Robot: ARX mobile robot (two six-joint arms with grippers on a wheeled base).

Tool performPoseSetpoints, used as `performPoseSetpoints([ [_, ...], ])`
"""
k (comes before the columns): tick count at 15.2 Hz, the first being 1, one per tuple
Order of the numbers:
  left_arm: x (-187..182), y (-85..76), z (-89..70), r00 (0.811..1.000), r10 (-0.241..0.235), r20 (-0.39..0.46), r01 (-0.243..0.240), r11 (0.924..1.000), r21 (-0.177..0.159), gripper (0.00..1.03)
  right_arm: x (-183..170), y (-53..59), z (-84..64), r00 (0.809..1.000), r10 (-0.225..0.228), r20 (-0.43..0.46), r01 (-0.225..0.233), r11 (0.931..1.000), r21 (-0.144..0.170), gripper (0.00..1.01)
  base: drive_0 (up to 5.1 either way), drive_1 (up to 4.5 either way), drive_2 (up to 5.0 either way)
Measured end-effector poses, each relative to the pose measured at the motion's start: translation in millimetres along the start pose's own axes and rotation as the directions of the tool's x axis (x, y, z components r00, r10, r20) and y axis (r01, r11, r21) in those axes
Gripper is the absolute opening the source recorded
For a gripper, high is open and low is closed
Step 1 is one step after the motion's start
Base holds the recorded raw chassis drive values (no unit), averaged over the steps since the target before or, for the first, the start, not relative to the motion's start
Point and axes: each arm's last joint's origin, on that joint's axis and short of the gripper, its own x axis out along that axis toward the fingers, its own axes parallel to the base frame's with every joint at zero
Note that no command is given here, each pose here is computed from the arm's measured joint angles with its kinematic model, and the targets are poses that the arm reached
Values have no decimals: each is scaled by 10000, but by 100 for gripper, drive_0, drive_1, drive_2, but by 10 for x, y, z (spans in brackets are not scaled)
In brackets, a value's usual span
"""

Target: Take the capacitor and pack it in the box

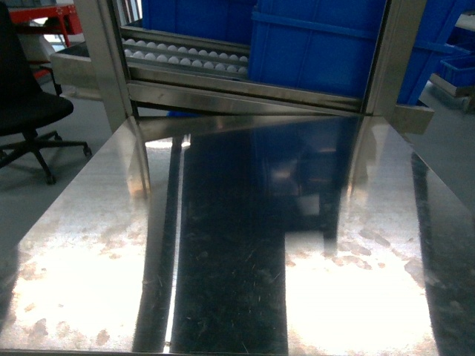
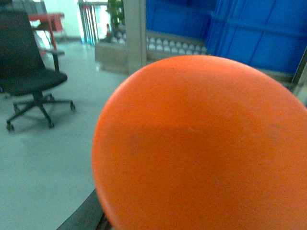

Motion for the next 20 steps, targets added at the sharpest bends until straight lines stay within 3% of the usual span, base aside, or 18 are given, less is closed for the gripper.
performPoseSetpoints([
  [3, -10, 0, 56, 9989, 9, 461, -9, 10000, -1, 45, 0, 0, -1, 10000, 0, -8, 0, 10000, 4, 98, 0, 0, 0],
  [5, -6, 1, 11, 9999, 19, 122, -19, 10000, 0, 45, 0, 0, 1, 10000, 4, 8, -4, 10000, 0, 98, 0, 0, 0],
  [20, -6, 0, 20, 9998, -7, 214, 7, 10000, 0, 45, 0, 0, 0, 10000, 0, 0, 0, 10000, 0, 98, 0, 0, 0],
])
